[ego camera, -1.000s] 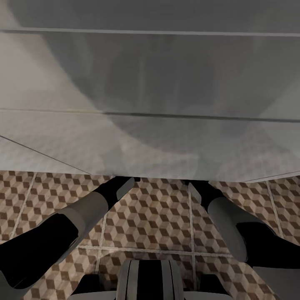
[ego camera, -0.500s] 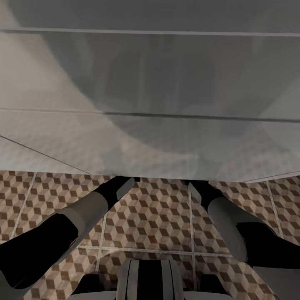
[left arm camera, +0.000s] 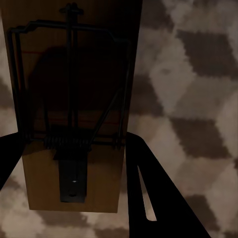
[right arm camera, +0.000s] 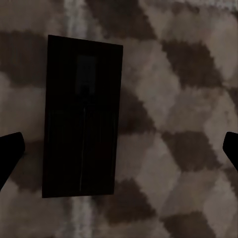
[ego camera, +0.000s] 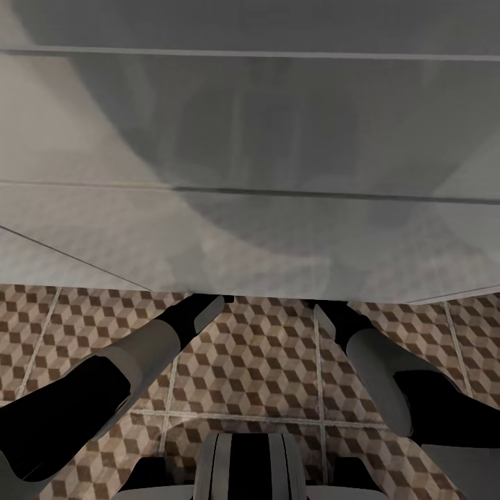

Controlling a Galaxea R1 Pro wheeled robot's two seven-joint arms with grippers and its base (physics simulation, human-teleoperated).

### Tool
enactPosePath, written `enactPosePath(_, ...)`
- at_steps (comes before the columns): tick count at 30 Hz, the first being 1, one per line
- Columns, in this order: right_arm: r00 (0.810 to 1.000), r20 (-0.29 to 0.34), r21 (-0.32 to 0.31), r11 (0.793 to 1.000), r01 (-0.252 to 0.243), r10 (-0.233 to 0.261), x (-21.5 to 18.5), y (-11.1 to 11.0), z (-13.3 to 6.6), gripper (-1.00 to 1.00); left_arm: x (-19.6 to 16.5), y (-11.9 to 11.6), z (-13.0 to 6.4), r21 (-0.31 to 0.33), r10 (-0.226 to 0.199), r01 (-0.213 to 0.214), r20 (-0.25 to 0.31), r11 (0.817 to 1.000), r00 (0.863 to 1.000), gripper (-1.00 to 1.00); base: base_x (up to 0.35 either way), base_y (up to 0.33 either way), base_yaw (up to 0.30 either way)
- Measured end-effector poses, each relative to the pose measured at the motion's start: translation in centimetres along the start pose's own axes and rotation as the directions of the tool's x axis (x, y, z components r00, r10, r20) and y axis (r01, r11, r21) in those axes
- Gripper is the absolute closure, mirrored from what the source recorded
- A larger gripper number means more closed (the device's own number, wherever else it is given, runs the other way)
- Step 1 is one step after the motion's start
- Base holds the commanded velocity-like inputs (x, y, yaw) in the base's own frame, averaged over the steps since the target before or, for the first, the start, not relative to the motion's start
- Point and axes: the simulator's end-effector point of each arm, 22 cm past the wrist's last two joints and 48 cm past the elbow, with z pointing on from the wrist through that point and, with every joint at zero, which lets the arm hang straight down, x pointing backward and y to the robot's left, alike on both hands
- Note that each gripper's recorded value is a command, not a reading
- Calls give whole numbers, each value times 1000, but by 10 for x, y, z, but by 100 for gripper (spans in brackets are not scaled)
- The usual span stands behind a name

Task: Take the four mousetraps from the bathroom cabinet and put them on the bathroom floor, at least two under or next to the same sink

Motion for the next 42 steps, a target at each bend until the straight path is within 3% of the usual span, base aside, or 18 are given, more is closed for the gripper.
enactPosePath(42,1000,-1,-1,1000,0,0,1,1,0,-100,5,11,3,-32,10,-11,-26,999,1000,100,0,0,0)
